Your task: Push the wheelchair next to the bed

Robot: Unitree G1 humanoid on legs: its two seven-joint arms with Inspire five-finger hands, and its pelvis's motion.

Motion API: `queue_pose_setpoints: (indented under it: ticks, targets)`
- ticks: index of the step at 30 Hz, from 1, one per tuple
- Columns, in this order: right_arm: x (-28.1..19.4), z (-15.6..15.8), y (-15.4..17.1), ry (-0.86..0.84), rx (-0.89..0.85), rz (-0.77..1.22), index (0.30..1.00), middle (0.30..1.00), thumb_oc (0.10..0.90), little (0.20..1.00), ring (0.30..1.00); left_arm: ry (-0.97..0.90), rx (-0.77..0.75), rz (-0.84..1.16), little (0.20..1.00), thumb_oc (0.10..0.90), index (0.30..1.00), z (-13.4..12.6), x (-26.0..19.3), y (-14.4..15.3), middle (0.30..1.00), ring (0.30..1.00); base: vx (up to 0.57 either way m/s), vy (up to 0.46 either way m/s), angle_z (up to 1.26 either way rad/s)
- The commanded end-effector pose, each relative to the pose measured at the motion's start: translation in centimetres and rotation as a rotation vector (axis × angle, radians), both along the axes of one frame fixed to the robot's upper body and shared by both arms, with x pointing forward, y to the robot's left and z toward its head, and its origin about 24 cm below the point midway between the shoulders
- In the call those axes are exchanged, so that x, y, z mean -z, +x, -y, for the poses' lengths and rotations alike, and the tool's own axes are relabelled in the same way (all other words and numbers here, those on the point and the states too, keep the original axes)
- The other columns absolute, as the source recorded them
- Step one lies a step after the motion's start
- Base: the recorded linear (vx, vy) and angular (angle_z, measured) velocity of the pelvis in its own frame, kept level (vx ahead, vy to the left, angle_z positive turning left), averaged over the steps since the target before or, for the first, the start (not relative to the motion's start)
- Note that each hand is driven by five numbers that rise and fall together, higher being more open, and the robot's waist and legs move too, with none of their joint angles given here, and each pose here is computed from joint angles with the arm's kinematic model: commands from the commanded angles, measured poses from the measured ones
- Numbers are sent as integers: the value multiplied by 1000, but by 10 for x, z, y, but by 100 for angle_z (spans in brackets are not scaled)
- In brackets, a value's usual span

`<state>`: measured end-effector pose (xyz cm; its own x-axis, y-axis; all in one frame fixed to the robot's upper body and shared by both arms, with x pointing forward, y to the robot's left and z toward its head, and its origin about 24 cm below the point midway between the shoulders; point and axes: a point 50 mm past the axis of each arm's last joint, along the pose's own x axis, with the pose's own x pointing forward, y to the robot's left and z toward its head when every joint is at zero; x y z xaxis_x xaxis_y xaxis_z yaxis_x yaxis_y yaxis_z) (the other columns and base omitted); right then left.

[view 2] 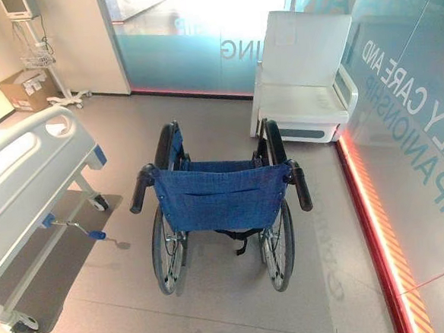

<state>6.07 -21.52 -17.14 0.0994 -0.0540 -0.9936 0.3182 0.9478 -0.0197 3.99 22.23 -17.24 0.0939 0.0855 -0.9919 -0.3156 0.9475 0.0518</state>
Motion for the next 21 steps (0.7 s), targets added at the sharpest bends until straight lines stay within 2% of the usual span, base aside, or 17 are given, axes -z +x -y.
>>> queue_pose_setpoints:
  ticks: [1,21]
  targets:
    - [3,-9,-9,36,-38,-76,900,900,800,900,900,-72,21,22,900,800,900,23,2,23,900,900,0,0,0]
    - [3,-7,-12,-16,-52,-81,900,900,800,900,900,-64,-23,6,900,800,900,25,3,16,900,900,0,0,0]
